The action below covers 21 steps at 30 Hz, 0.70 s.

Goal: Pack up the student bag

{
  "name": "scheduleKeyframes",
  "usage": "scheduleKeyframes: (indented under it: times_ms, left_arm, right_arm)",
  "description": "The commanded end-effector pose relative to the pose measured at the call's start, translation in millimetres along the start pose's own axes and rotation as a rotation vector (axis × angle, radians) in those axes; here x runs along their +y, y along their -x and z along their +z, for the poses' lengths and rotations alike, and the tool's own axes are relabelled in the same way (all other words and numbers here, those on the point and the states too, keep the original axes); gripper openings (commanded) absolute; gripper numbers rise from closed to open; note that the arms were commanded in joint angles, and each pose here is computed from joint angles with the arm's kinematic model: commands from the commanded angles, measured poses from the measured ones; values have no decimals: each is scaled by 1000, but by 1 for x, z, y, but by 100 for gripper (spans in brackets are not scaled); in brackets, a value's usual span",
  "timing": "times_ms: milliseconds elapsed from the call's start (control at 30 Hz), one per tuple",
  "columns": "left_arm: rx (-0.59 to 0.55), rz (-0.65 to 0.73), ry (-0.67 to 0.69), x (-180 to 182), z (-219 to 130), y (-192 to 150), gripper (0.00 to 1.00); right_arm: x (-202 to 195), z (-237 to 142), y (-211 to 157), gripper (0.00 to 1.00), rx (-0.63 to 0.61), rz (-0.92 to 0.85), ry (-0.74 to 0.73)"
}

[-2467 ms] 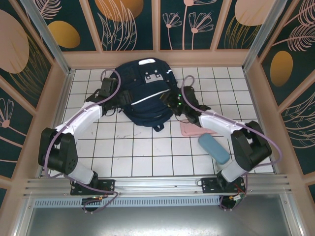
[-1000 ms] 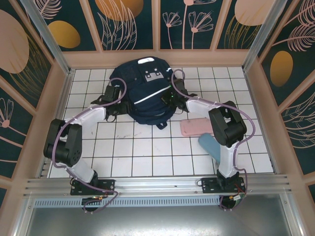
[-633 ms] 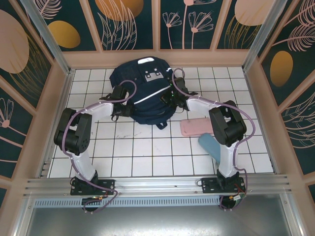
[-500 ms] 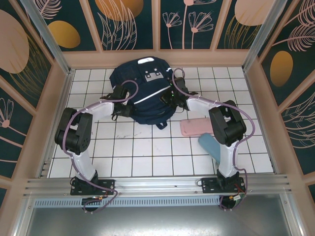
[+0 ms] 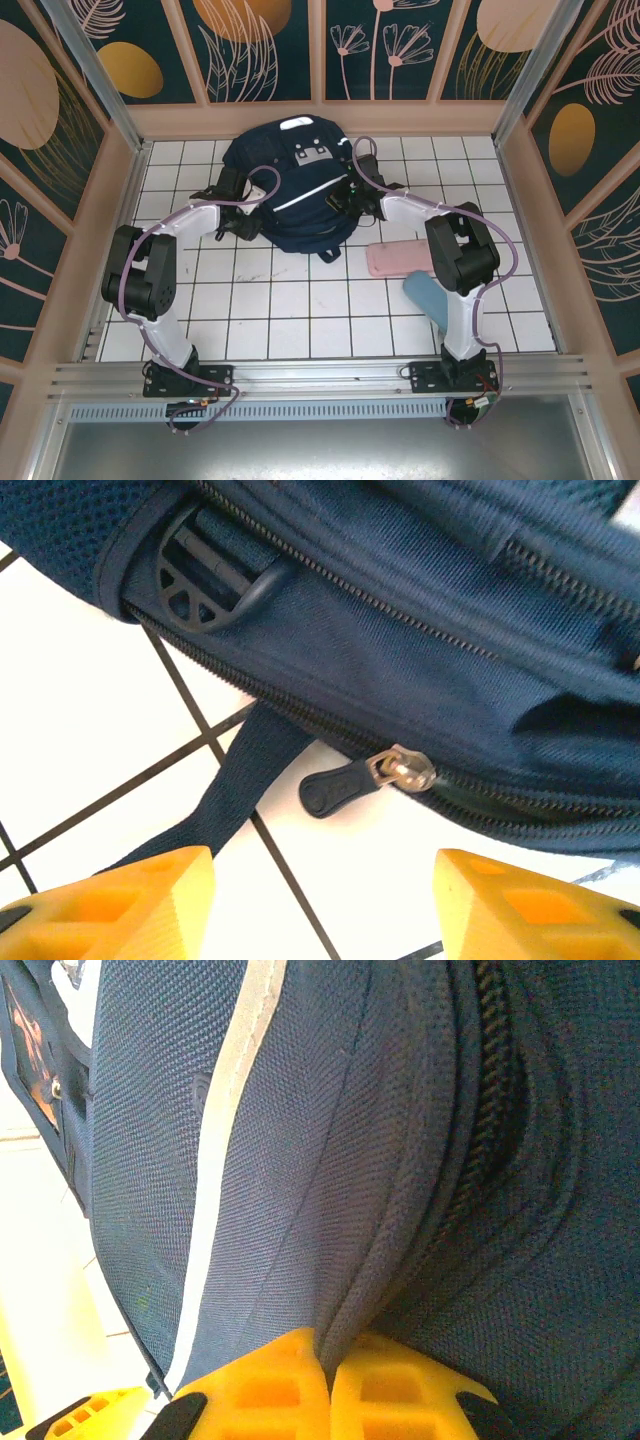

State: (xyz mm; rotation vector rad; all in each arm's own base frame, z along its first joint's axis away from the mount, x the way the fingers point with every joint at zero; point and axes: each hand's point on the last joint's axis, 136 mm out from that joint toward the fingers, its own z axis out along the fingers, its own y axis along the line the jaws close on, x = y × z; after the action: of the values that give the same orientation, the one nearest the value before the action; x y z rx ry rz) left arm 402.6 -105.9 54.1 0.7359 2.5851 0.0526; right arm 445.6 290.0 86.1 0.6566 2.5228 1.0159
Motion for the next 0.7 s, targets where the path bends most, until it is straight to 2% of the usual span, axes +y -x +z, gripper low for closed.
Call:
scheduleKeyframes:
  times_ms: [0, 133, 267, 500, 600, 667]
  left_arm:
    - [-17, 79, -53, -7, -9, 1, 60]
    - [-62, 114, -107, -16, -3, 5, 57]
    - [-111, 136, -149, -22, 0, 13, 48]
    - [-97, 162, -242, -39, 13, 6, 36]
    - [-84, 168, -307, -49, 15, 1, 35]
    - [-83, 168, -325, -52, 16, 0, 38]
  right_arm:
    - [15, -6, 49, 4, -138, -40, 47]
    - [6, -5, 63, 3, -160, -24, 29]
    - [3, -6, 69, 3, -165, -16, 27]
    - [0, -4, 67, 3, -149, -2, 29]
    - [0, -5, 66, 3, -145, 1, 33]
    - [1, -5, 66, 3, -144, 2, 35]
